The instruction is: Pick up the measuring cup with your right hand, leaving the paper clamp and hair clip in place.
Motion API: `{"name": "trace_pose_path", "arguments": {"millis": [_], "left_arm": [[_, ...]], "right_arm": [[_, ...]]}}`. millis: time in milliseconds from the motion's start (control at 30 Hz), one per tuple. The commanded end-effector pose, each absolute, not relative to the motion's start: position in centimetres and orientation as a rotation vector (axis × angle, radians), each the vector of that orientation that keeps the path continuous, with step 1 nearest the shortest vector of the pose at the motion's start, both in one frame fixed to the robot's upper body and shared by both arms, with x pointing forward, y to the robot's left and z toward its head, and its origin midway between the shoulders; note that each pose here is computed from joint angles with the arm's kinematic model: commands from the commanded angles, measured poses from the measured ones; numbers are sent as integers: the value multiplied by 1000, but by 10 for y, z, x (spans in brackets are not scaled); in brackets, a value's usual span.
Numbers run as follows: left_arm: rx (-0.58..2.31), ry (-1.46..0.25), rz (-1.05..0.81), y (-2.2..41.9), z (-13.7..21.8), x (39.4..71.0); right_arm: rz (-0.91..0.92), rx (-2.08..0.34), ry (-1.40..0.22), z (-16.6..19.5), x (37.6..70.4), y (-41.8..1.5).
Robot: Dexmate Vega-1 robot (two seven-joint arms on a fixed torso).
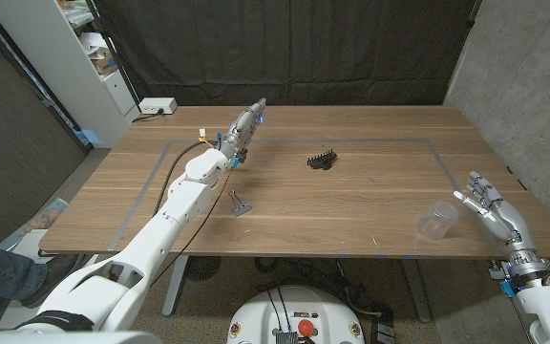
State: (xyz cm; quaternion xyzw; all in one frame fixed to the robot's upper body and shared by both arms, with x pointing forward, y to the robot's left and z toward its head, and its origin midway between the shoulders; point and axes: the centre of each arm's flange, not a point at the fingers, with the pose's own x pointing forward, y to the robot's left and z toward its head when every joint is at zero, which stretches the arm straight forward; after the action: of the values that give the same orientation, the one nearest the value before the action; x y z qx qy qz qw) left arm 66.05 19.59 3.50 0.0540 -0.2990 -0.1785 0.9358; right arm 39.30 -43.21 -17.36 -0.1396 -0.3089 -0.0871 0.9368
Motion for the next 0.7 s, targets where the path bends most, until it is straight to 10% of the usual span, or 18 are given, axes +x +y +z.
{"name": "trace_pose_path", "arguments": {"millis": [33,700], "left_arm": [[126,-608,-358,196,38,658],[147,-602,-357,197,46,660]], "right_arm": [[-176,-296,-616,-182,398,-427],[-236,-327,-638,-194,407,-410]]}}
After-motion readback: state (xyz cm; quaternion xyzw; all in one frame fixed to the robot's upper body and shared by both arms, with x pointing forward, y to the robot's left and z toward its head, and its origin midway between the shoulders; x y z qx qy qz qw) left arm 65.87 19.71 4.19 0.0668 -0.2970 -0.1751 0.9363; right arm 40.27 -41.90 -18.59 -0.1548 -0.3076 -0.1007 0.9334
